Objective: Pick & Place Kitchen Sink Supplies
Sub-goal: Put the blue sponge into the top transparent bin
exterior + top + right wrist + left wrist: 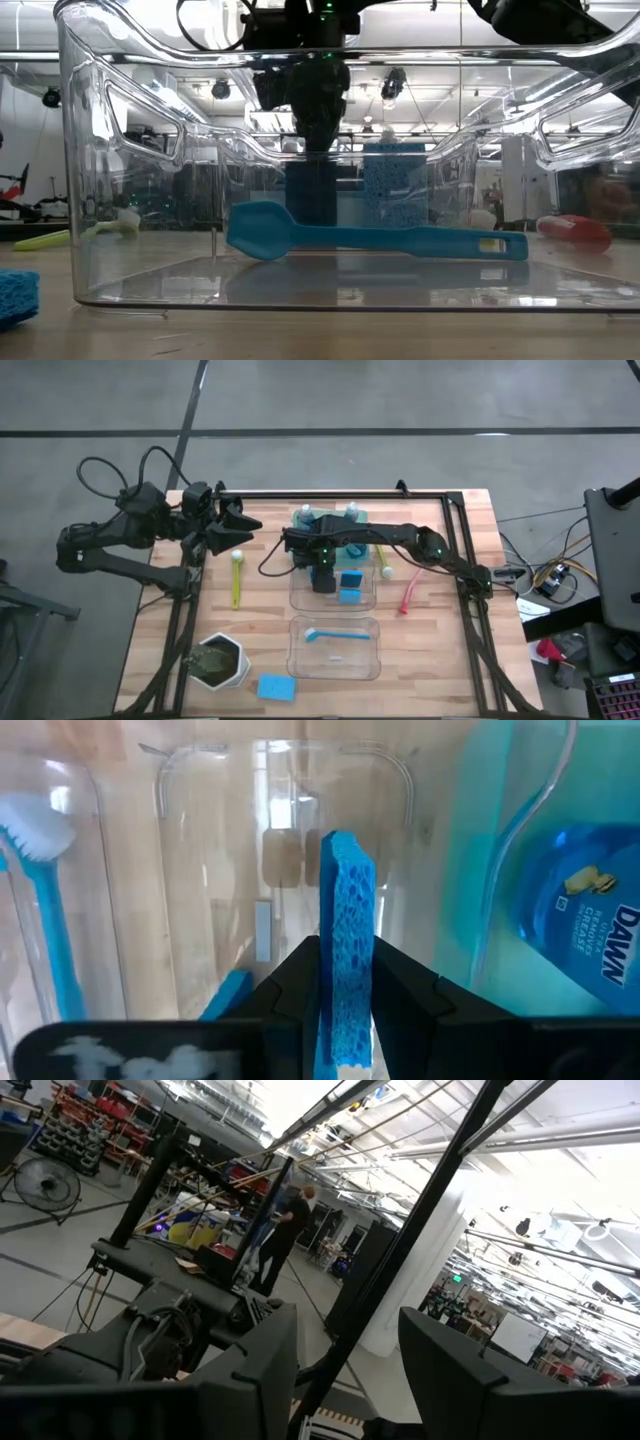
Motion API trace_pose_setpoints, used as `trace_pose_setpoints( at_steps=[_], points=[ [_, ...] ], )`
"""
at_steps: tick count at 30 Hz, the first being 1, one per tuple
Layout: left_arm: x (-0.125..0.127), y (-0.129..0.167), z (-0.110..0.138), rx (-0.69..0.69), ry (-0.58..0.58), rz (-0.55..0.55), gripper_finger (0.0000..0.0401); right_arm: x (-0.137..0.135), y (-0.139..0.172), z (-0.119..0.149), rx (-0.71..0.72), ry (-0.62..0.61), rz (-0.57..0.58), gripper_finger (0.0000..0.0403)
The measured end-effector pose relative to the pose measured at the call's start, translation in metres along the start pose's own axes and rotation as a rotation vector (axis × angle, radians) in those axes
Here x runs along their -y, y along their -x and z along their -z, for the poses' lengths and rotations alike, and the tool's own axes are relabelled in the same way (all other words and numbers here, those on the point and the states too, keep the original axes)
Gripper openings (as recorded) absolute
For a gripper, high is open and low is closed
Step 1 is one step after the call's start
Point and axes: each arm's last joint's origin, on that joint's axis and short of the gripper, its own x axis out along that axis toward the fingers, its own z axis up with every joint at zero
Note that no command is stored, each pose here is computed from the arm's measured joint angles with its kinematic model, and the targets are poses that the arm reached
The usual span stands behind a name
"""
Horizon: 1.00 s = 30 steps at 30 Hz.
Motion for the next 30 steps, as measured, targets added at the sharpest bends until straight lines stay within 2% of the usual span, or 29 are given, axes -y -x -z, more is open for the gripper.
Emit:
trace_pose_setpoints(
  at_steps=[30],
  points=[
    [0.0, 0.0, 0.0, 0.0, -0.005, 0.0, 0.0167, -0.0011, 0.0008, 0.0005, 0.0, -0.003, -0.002, 0.0148]
  ],
)
